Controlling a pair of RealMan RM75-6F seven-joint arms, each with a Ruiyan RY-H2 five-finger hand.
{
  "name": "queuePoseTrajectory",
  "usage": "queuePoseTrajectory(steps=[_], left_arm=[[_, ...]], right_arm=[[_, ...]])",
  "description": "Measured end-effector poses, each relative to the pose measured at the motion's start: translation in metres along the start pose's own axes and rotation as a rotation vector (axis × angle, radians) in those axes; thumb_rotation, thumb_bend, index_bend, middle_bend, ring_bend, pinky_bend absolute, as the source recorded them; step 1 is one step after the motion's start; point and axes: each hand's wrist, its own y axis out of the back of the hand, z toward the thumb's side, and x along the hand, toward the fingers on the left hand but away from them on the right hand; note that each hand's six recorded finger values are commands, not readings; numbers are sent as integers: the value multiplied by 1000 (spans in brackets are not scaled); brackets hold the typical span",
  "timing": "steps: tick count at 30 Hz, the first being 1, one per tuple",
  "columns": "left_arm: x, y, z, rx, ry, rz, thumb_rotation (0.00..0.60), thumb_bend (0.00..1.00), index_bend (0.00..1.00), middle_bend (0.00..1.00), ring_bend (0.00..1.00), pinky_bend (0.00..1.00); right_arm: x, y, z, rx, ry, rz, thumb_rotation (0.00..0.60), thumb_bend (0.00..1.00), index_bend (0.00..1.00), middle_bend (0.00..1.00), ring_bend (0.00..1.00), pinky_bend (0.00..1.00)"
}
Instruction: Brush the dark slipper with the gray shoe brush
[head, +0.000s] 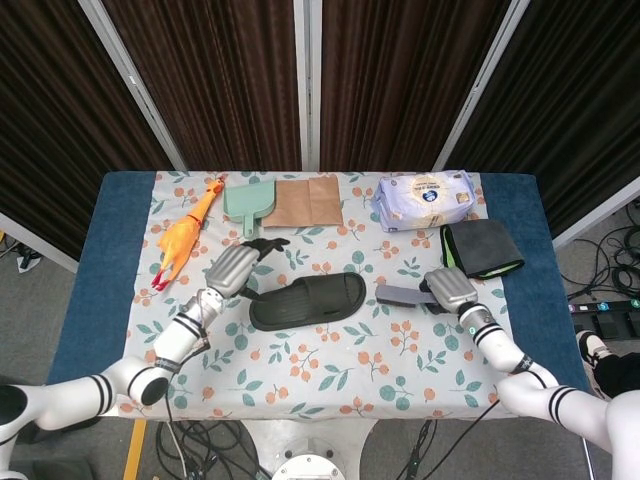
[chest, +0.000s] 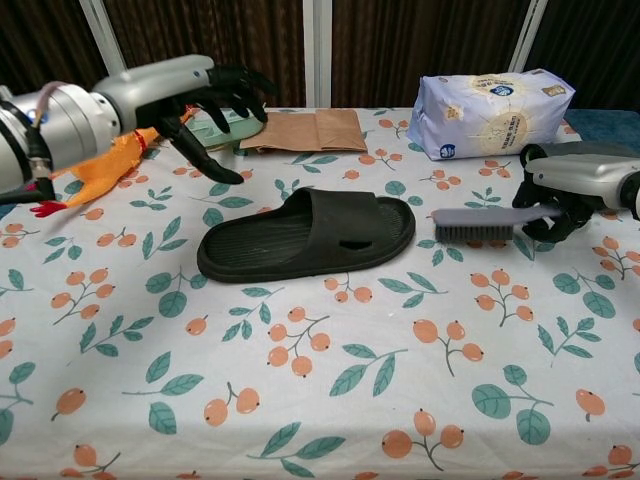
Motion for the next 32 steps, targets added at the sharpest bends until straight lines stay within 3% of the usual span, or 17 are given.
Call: queuePoseTrajectory(steps=[1, 4, 10, 15, 19, 25, 32], left_arm=[[-3, 6, -3, 7, 6, 17, 600, 30, 208, 349, 231, 288], [-15, 25, -14, 40, 33, 64, 600, 30, 208, 348, 231, 283], [-49, 61, -47, 104, 121, 142, 600, 30, 208, 348, 231, 281], [-102, 93, -88, 179, 249, 195, 600, 30, 208, 348, 231, 280], [-155, 104, -119, 256, 370, 233, 600, 29, 208, 347, 231, 279], [-232, 104, -143, 352, 528, 279, 600, 29, 216, 348, 231, 275], [-294, 95, -128, 442, 628, 335, 600, 29, 216, 348, 231, 268]], right_arm=[[0, 0, 1, -6, 2, 0, 600, 143, 22, 165, 182, 265], [4, 5, 3, -21, 7, -20, 600, 131, 0, 109, 129, 222], [29, 36, -12, -20, 2, -117, 600, 132, 0, 96, 111, 193], [69, 65, -38, -7, -34, -224, 600, 183, 0, 141, 112, 192], [111, 77, -60, -7, -80, -331, 600, 277, 22, 179, 117, 193], [180, 67, -87, -39, -178, -463, 600, 319, 36, 182, 118, 196], [243, 39, -90, -84, -261, -540, 600, 319, 36, 182, 117, 196]])
